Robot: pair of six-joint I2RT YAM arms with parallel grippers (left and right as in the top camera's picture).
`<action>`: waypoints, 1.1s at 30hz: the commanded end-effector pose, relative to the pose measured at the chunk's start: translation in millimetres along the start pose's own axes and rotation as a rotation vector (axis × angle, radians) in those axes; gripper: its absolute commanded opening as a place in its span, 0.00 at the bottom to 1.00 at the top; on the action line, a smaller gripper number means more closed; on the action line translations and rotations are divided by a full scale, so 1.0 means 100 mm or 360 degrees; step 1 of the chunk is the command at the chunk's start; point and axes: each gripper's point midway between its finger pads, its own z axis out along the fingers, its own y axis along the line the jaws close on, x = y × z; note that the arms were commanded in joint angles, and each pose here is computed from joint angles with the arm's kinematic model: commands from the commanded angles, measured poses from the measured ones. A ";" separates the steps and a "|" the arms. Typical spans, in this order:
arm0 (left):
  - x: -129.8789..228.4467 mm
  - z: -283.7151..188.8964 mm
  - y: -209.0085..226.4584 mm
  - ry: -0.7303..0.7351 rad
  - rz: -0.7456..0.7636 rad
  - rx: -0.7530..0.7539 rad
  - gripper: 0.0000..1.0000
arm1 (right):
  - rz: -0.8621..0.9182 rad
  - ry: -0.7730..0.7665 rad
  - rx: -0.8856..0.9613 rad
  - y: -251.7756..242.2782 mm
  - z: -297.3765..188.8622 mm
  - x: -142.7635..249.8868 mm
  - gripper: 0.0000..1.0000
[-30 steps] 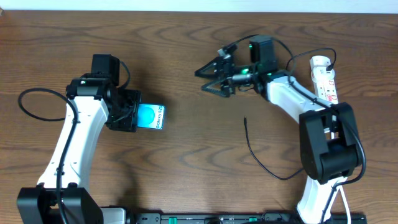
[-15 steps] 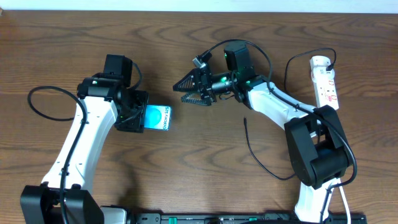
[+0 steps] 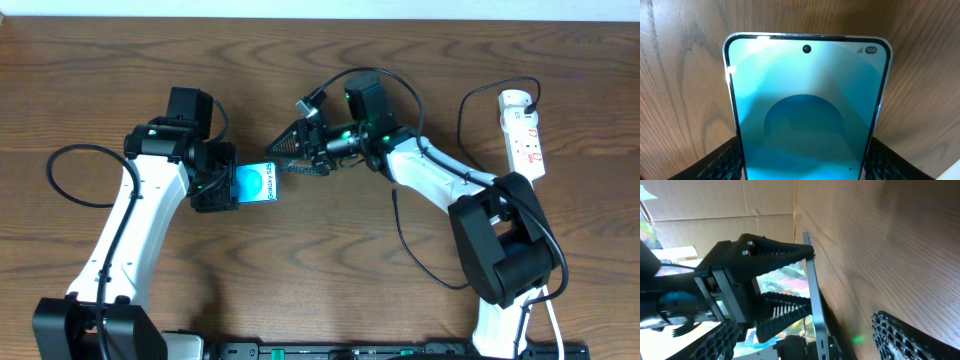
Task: Plug charger to phone and switch on socket
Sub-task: 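Move the right gripper toward the phone held by the left gripper, then close the right gripper on the phone's side edge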
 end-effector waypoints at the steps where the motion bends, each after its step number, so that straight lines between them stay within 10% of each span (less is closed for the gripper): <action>1: 0.03 -0.02 -0.01 0.0017 -0.0049 0.0006 0.07 | -0.0099 0.0002 0.0014 0.07 0.10 0.03 0.86; 33: 0.21 -0.03 -0.01 0.0183 -0.0030 -0.0003 0.07 | -0.0196 0.0092 0.0042 0.12 0.45 0.28 0.67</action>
